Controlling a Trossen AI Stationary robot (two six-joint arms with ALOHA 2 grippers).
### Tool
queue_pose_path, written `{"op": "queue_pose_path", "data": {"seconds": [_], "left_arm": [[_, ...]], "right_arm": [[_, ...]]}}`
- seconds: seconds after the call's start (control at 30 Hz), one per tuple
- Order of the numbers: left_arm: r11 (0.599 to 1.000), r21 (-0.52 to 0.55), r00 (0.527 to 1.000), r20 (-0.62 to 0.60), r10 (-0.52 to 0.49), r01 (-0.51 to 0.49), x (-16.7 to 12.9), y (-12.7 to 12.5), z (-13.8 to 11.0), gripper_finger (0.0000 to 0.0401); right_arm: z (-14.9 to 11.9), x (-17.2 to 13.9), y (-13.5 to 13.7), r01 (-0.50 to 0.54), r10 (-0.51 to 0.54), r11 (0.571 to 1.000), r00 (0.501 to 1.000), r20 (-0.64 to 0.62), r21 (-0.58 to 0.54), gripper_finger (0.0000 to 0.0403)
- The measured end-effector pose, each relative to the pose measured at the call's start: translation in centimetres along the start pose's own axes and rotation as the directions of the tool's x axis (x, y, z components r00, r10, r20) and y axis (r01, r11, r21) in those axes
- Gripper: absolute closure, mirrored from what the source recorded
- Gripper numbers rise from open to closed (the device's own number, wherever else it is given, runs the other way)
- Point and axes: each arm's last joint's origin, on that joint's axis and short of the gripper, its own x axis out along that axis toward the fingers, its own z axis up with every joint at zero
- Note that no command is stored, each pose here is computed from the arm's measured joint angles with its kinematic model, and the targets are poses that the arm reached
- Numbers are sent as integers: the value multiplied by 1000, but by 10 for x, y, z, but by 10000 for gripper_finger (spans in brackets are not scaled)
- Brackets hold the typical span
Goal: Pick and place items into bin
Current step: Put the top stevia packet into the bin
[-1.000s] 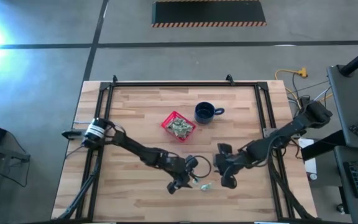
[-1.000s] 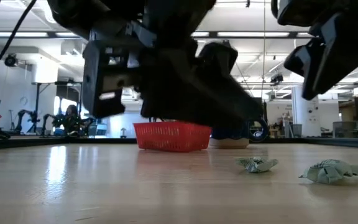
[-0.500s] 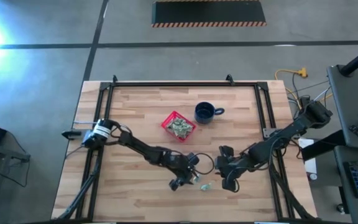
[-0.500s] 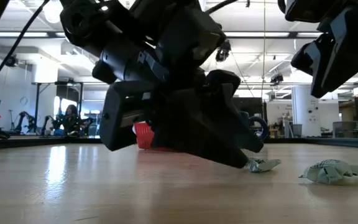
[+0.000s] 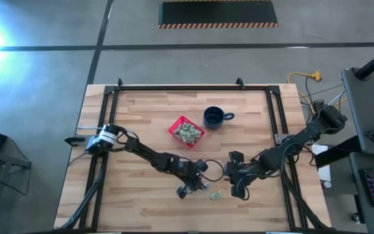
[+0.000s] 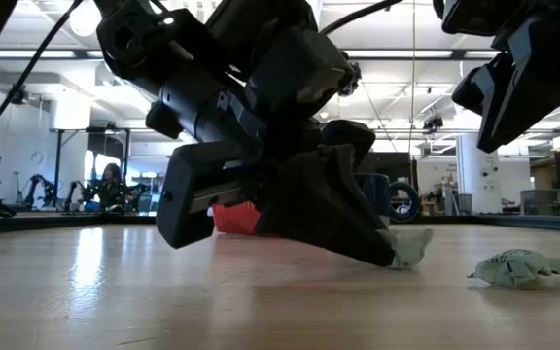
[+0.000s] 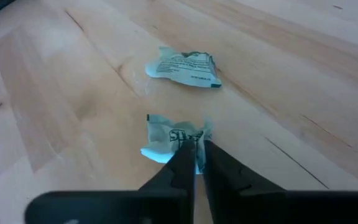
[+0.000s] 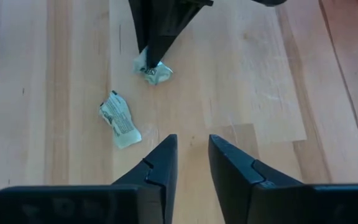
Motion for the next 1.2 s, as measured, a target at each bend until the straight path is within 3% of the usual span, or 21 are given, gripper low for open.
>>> {"op": "queue_pose_path", "data": {"seconds": [0.23, 0.37, 0.5, 0.6, 0.73, 0.87, 1.2], "left_arm": [[999, -1, 998, -49, 44, -45, -10, 3, 6, 400], [991, 6, 981, -141, 131, -131, -30, 7, 16, 400], [965, 36, 932, -253, 260, -259, -54, 13, 26, 401], [917, 93, 848, -354, 394, -387, -73, 18, 31, 401], [827, 197, 684, -480, 550, -526, -93, 25, 29, 401], [757, 279, 544, -555, 629, -591, -104, 33, 21, 401], [707, 216, 413, -683, 603, -674, -121, 64, -25, 401]], "right_arm": [[1, 0, 1, -13, 13, 1000, 1000, 17, 2, 327], [4, 1, 4, -46, 47, 999, 997, 62, -18, 326], [5, 4, 5, -67, 72, 996, 993, 98, -54, 321], [3, 9, 5, -54, 60, 996, 994, 90, -69, 319], [1, 18, 6, -30, 36, 997, 996, 76, -78, 321], [-2, 28, 6, -14, 19, 996, 998, 61, -83, 326], [-3, 47, 13, -52, 58, 994, 997, 59, -94, 295]]}}
